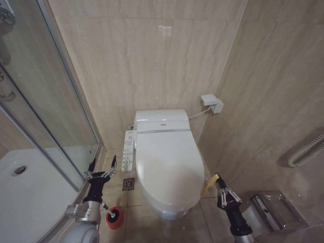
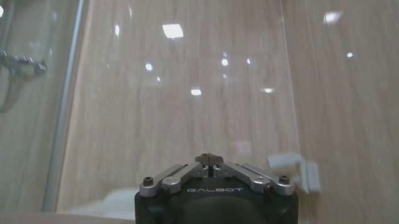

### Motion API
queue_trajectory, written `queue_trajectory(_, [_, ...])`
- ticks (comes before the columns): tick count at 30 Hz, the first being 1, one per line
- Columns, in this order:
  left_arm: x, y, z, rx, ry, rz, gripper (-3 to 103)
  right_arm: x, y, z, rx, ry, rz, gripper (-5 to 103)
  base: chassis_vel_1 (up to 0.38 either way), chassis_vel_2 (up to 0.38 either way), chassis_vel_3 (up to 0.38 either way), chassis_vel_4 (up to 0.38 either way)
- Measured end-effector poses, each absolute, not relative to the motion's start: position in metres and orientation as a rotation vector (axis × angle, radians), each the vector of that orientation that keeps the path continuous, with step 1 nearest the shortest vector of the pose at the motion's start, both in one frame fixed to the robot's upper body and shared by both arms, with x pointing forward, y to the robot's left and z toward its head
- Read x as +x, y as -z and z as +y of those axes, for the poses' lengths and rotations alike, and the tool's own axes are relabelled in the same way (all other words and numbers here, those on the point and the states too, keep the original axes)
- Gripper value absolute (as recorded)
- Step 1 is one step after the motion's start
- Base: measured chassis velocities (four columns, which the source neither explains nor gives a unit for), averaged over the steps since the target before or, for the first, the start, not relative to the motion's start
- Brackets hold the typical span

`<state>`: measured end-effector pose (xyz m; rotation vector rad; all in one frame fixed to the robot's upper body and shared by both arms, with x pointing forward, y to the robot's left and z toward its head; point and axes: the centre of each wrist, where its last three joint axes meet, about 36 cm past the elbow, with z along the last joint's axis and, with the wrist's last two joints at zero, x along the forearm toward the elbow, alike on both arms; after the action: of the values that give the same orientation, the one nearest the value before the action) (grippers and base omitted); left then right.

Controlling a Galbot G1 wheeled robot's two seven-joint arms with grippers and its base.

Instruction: Open the toilet lid, clean the toilet bowl with a toilet brush, close the toilet lid, and flush.

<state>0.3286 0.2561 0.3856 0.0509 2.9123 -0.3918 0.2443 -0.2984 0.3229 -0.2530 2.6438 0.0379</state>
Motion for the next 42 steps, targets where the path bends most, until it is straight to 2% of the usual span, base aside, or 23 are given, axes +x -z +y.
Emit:
queue_trajectory(12, [0.324,-0.386,0.264,0.040,0.361,2.933,100,0.265,-0.416,-0.297,-0.313,-0.077,2.494,0,0.000,0.000,0.000,0.000])
queue_trajectory(17, [0.309,-0.390,0.262,0.048,0.342,2.955,100,0.281,-0.468,-0.301,-0.328,-0.099,2.426,0,0.000,0.000,0.000,0.000])
queue_trajectory(22, [0.295,-0.391,0.265,0.035,0.314,2.975,100,0.298,-0.486,-0.307,-0.310,-0.134,2.408,0,0.000,0.000,0.000,0.000])
queue_trajectory(34, [0.256,-0.411,0.271,-0.047,0.245,2.979,100,0.405,-0.496,-0.354,-0.292,-0.135,2.408,0,0.000,0.000,0.000,0.000])
queue_trajectory(42, [0.248,-0.415,0.271,-0.083,0.239,2.972,100,0.445,-0.517,-0.373,-0.308,-0.120,2.407,0,0.000,0.000,0.000,0.000])
